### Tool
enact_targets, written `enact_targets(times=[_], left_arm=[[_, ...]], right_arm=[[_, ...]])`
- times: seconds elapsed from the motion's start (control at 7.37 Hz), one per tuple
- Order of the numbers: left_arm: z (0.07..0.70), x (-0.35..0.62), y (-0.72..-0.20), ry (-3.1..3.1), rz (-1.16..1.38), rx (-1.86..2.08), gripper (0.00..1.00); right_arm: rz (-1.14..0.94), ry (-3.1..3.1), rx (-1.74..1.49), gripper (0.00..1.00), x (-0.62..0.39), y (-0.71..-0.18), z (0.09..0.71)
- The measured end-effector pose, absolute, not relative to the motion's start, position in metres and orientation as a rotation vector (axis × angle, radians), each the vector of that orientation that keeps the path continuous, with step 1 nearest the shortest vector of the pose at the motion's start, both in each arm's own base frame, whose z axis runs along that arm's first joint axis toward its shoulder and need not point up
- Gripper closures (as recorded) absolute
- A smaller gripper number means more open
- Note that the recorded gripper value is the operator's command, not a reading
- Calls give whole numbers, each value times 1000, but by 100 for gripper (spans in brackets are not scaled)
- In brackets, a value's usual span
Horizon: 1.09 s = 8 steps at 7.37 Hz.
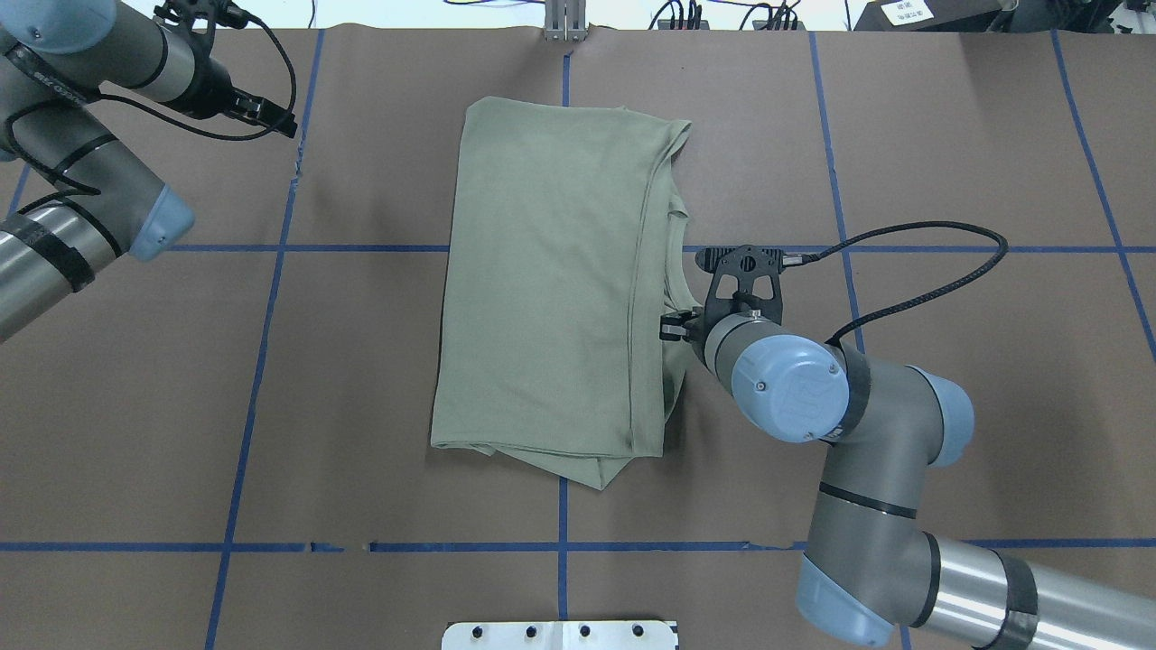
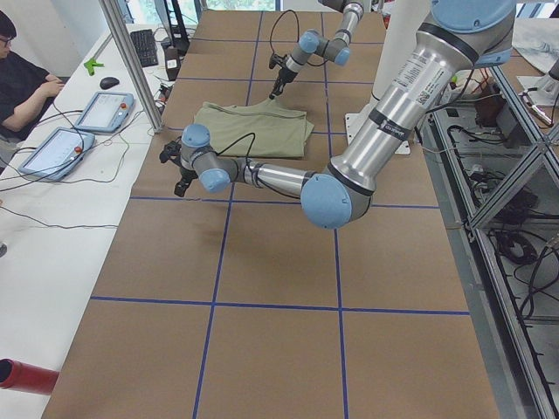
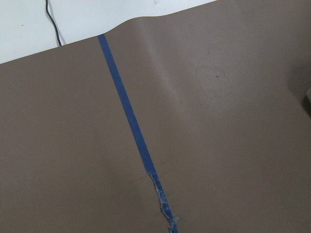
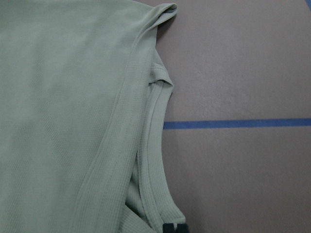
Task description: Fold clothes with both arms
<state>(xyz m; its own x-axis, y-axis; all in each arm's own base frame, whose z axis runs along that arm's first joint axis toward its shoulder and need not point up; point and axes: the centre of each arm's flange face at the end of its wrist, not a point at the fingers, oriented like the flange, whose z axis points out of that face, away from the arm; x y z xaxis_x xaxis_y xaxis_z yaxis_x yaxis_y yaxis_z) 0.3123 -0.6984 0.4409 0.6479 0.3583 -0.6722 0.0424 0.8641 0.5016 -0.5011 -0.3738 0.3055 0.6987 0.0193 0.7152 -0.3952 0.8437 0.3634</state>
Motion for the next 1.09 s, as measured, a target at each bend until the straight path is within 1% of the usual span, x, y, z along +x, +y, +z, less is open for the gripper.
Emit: enact_targets(times=[0.14,0.54,0.81,1.09], left_arm=[[441,312,-698,856,189,511,0],[441,312,-698,856,189,511,0],[440,312,-698,857,189,511,0],[440,312,-698,857,190,511,0]], right_arm=[[236,-754,523,1,-502,-364,307],[212,-728,511,0,-508,-365,313],[184,-738,400,0,-502,-392,278],[154,-681,282,0,-513,-399,222]])
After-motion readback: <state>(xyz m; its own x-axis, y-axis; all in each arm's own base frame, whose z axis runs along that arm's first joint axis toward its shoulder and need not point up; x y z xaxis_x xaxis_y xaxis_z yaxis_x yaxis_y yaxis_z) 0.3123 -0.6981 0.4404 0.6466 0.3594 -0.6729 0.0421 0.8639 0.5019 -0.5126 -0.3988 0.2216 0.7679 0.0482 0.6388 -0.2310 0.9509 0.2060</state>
